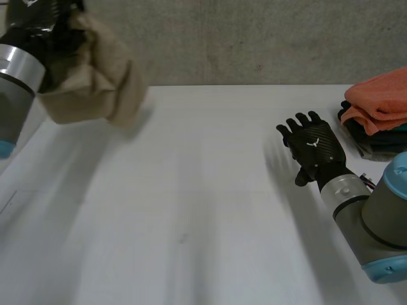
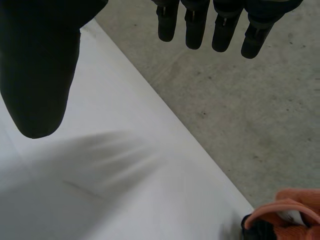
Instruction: Fold the laundry.
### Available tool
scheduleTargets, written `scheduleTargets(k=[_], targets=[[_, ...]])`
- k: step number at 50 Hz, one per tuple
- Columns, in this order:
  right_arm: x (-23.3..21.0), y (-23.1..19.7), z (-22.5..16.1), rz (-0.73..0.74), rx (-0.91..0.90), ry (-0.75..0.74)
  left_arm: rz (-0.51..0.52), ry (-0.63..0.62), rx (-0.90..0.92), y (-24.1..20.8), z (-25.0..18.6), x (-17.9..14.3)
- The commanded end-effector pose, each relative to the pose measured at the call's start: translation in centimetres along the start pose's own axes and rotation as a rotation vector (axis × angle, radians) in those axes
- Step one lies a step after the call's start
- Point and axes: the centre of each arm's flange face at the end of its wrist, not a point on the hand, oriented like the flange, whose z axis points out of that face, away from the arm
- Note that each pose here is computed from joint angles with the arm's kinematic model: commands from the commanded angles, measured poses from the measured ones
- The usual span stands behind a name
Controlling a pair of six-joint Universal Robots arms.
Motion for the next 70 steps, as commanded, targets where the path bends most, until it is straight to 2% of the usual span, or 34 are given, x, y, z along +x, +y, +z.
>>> scheduleTargets(k=[1, 4, 7, 10, 12, 16, 26, 34, 47, 49, 52, 54, 57, 60, 62, 65, 70], targets=[[0.6, -0.3, -0.1, 0.03, 0.003, 0.024, -0.153, 0.176, -0.071, -0.6, -4.6, 8.3], [0.6, -0.2, -0.1, 0.032, 0.001, 0.021, -0.18, 0.255, -0.228, 3.7, -7.5, 11.8], [0.7, 0.1, 0.0, 0.032, -0.002, 0.028, -0.17, 0.306, -0.363, 7.4, -9.9, 13.9], [0.7, 0.3, 0.1, 0.031, -0.006, 0.029, -0.11, 0.322, -0.471, 10.6, -11.3, 14.1], [0.7, 0.4, 0.2, 0.032, -0.01, 0.029, -0.02, 0.295, -0.554, 12.1, -11.8, 12.5], [0.8, 0.2, 0.1, 0.031, -0.006, 0.033, 0.041, 0.277, -0.623, 11.5, -12.5, 11.0], [1.8, -1.1, -0.3, 0.06, 0.01, 0.081, 0.038, 0.233, -0.611, 5.9, -16.0, 9.4], [2.2, -1.8, -0.8, 0.12, 0.006, 0.073, 0.056, 0.248, -0.732, 8.5, -20.1, 9.7], [2.6, -2.9, -1.3, 0.119, 0.023, 0.081, 0.165, 0.233, -0.72, 15.2, -15.9, 8.5], [3.0, -3.4, -1.4, 0.117, 0.033, 0.091, 0.193, 0.214, -0.665, 14.5, -14.3, 8.0], [3.9, -4.3, -1.6, 0.111, 0.06, 0.118, 0.255, 0.127, -0.468, 11.1, -9.6, 6.7], [4.4, -4.9, -1.8, 0.109, 0.078, 0.13, 0.277, 0.04, -0.272, 6.6, -5.8, 5.5], [4.7, -5.2, -2.0, 0.113, 0.087, 0.139, 0.251, -0.025, -0.038, 1.0, -2.3, 4.9], [4.8, -5.4, -2.1, 0.121, 0.092, 0.144, 0.199, -0.013, 0.088, -2.3, -0.6, 5.6], [4.9, -5.4, -2.1, 0.13, 0.093, 0.147, 0.137, 0.038, 0.148, -4.2, -0.1, 7.2], [5.4, -5.2, -2.0, 0.137, 0.09, 0.161, 0.052, 0.133, 0.124, -4.3, -0.5, 9.8], [6.6, -4.7, -1.5, 0.137, 0.079, 0.191, -0.105, 0.404, -0.172, 2.1, -5.9, 16.5]])
